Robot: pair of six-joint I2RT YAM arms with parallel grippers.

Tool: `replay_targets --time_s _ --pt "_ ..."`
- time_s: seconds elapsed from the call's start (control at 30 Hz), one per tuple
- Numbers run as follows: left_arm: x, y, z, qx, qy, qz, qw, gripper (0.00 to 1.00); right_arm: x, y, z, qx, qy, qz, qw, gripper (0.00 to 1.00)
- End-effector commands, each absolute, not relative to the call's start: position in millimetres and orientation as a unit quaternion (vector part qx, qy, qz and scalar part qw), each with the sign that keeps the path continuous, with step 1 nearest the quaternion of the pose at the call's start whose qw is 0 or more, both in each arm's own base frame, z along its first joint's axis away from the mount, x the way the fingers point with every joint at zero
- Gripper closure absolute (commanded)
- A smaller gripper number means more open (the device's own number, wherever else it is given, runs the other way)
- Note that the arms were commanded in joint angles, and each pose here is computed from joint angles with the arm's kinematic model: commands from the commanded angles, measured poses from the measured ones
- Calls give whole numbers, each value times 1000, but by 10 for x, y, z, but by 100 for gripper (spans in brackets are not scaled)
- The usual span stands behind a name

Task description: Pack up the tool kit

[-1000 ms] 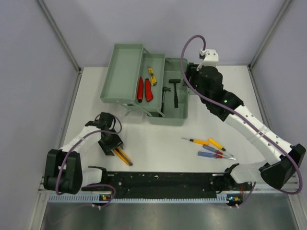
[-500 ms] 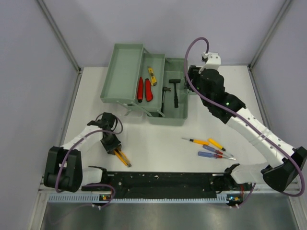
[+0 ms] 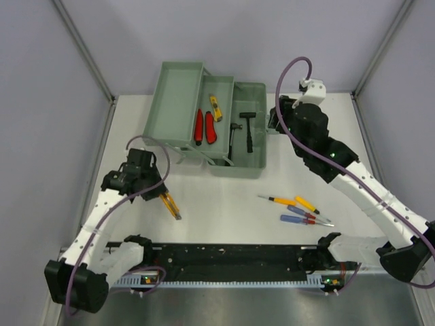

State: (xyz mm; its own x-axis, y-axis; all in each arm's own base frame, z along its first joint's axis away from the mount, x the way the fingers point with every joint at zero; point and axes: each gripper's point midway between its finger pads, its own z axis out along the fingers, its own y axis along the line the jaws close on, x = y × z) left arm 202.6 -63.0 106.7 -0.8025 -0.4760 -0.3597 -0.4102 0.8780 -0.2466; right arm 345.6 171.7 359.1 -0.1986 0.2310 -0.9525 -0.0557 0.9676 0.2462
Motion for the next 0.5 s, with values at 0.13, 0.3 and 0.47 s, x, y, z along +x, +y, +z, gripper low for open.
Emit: replay_targets --time_s 0.13,0.3,0.47 --pt "2306 -1072 2497 -66 894 -217 386 100 3323 1385 3620 119 748 101 645 42" --pt "2535 -1450 3287 17 825 -309 474 100 3243 1281 3537 126 754 88 639 42" --pt "2847 -1714 3778 66 779 -343 520 100 3162 1195 3495 131 758 80 634 42"
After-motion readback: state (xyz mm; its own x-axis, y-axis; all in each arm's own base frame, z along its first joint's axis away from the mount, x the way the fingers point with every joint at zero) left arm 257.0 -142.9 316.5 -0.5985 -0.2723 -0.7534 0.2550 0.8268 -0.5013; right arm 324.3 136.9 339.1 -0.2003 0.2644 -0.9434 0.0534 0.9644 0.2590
